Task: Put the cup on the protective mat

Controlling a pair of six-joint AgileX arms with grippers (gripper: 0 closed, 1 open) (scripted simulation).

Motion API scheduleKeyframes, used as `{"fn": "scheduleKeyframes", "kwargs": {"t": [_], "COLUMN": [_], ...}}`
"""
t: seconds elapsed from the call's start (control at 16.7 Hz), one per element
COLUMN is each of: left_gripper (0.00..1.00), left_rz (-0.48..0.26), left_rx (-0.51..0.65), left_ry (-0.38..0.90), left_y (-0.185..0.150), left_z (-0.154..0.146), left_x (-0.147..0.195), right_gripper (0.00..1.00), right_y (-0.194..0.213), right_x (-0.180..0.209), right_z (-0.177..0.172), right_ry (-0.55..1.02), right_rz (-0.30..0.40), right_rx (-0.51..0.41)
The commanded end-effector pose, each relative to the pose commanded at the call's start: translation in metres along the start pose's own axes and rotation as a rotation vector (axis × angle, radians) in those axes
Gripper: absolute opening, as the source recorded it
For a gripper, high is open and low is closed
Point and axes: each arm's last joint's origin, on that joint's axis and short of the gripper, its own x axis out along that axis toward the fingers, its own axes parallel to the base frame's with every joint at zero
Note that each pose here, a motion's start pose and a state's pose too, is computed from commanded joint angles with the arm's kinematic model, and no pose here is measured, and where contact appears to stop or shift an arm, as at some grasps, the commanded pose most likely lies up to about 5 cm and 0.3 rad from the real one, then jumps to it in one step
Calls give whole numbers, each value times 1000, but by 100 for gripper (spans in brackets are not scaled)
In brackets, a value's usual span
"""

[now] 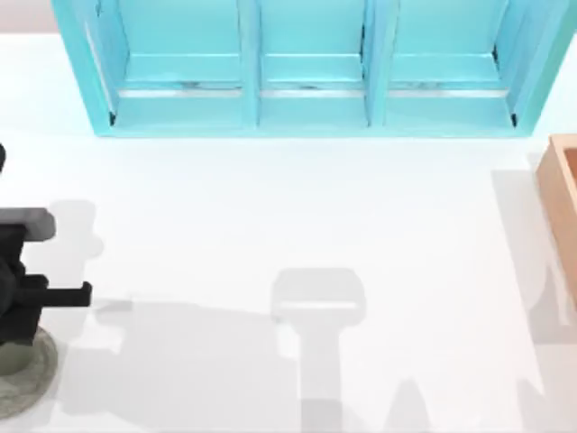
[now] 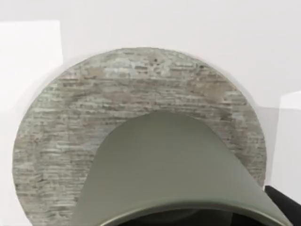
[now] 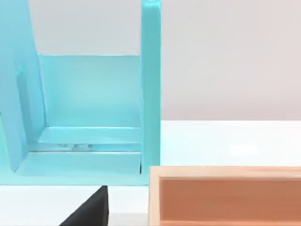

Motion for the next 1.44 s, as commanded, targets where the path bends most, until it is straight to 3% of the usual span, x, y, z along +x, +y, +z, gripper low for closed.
{"fn": "scheduleKeyframes", "kwargs": {"t": [0.3,1.08,1.44], "left_gripper": [0,98,100], "left_rz": [-1,-1,-1], "left_rx": [-5,-5,-5], "left_ry": [4,4,4], "left_y": [2,2,2], "left_z": [-2,-2,-2], "left_x": [7,7,7], "right_gripper": [100,100,100], "right_y": [0,0,0], "right_x": [0,0,0], "right_z": [0,0,0], "right_ry": [0,0,0], "right_rz": [0,0,0], "right_rx": [0,0,0]}}
